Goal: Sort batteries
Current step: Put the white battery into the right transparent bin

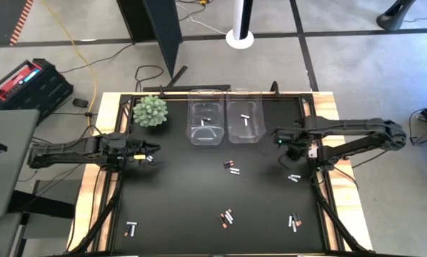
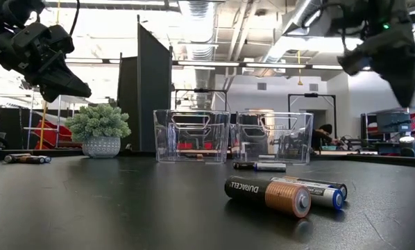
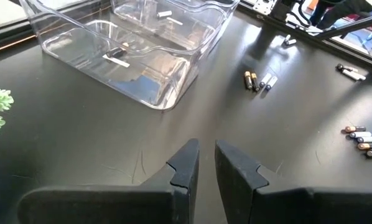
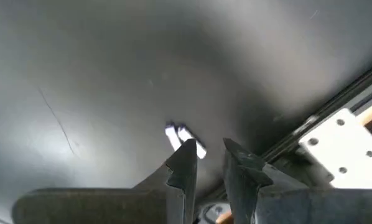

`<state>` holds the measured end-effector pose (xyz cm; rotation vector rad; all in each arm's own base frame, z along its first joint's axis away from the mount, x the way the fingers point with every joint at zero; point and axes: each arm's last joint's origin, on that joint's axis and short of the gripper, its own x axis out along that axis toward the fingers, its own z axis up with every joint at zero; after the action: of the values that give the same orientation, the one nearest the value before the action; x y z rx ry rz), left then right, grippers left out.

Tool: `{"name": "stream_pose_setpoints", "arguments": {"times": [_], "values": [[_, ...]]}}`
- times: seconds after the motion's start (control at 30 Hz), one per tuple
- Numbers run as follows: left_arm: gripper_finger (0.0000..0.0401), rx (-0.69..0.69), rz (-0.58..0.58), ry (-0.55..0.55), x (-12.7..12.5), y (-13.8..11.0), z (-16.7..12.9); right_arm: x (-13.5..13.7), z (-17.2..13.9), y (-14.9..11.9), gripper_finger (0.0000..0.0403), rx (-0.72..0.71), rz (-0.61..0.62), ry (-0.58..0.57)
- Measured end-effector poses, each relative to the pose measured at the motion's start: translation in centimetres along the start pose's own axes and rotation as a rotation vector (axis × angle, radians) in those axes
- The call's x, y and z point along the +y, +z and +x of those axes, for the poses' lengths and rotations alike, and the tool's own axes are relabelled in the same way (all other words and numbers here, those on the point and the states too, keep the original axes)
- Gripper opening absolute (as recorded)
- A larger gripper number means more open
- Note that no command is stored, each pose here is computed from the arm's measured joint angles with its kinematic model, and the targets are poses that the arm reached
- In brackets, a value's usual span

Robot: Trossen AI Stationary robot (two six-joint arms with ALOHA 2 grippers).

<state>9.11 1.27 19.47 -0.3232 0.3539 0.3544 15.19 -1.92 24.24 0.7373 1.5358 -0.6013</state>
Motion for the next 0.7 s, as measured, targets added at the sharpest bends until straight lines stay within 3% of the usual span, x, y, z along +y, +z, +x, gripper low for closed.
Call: {"name": "stream_pose_setpoints", "arguments": {"times": [0.23,0.47,0.7], "values": [[0.005,0.0,0.0,0.0,0.0,0.0,0.0,-0.3,3.2,-1.1,0.0093,0.13,-0.025,0.006],[0.005,0.001,-0.001,0.0,0.0,0.0,0.0,0.3,3.2,-1.3,0.0091,0.127,-0.05,0.016],[0.005,0.001,0.001,0.001,0.0,0.0,0.0,1.4,4.5,-1.3,0.0091,0.231,-0.07,-0.043]]}}
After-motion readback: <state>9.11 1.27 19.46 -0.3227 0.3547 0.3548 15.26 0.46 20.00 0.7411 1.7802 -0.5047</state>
